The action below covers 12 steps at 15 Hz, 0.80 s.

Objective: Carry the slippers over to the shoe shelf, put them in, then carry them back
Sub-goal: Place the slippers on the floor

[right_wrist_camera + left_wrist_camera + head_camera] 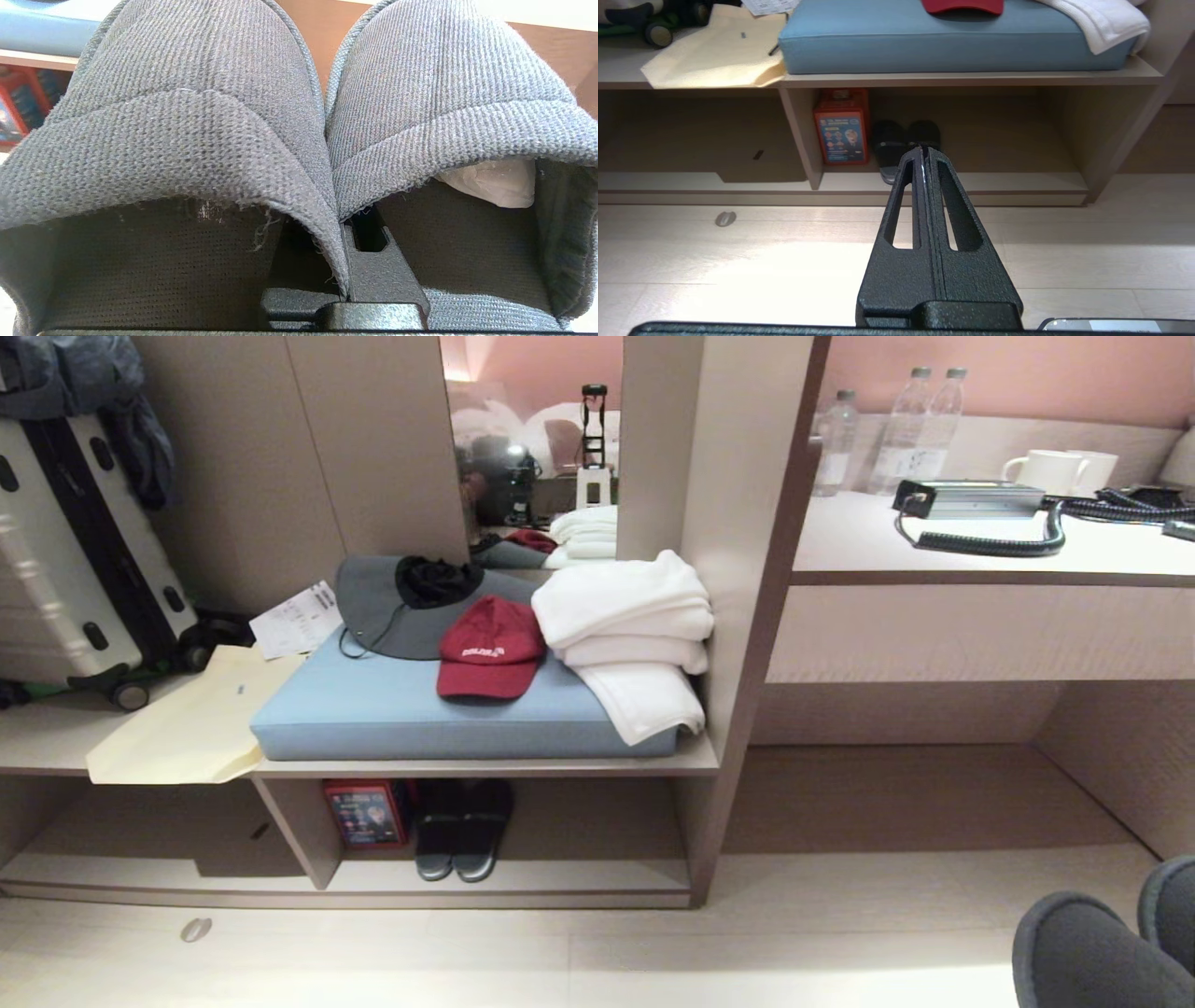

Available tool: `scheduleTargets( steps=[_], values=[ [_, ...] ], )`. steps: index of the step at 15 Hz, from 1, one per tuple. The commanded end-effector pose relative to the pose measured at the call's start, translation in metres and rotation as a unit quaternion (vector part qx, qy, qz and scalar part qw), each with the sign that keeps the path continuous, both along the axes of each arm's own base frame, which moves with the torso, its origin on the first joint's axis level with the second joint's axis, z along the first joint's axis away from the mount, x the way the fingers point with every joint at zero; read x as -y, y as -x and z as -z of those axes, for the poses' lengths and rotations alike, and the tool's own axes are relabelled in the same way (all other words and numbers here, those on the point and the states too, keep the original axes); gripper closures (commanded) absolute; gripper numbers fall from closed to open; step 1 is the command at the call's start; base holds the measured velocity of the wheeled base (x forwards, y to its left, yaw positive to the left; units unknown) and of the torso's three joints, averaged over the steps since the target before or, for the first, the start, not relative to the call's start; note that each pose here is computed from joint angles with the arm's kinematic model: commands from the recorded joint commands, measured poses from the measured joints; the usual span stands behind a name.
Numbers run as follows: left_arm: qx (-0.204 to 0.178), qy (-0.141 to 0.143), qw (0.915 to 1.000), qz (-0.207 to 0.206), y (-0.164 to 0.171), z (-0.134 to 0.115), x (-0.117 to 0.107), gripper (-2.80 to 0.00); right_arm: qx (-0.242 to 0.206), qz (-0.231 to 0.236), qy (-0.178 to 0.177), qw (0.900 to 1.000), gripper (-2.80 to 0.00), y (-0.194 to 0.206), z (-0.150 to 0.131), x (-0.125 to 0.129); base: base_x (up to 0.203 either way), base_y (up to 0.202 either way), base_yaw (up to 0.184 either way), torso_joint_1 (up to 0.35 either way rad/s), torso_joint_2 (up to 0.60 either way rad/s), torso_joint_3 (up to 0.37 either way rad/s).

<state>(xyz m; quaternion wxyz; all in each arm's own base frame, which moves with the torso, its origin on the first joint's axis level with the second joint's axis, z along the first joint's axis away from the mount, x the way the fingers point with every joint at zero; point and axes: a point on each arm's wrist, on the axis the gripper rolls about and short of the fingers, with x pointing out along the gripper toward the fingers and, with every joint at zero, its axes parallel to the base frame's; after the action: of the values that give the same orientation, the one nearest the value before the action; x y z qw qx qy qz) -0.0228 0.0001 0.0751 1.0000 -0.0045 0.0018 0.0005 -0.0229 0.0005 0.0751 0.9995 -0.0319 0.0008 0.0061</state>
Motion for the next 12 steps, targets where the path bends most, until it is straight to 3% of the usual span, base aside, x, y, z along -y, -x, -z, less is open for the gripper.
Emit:
scheduleTargets(
  steps=[1,12],
  values=[
    [0.000,0.000,1.0000,0.000,-0.0001,-0.0001,0.0000,0.00,0.000,0.000,0.000,1.000,0.00,0.0000,0.0005,0.0000,0.000,-0.200,0.001,-0.002,0.00,0.002],
    [0.000,0.000,1.0000,0.000,-0.0001,-0.0001,0.0000,0.00,0.000,0.000,0.000,1.000,0.00,0.0000,0.0005,0.0000,0.000,-0.196,0.003,0.003,0.00,0.003]
  ],
)
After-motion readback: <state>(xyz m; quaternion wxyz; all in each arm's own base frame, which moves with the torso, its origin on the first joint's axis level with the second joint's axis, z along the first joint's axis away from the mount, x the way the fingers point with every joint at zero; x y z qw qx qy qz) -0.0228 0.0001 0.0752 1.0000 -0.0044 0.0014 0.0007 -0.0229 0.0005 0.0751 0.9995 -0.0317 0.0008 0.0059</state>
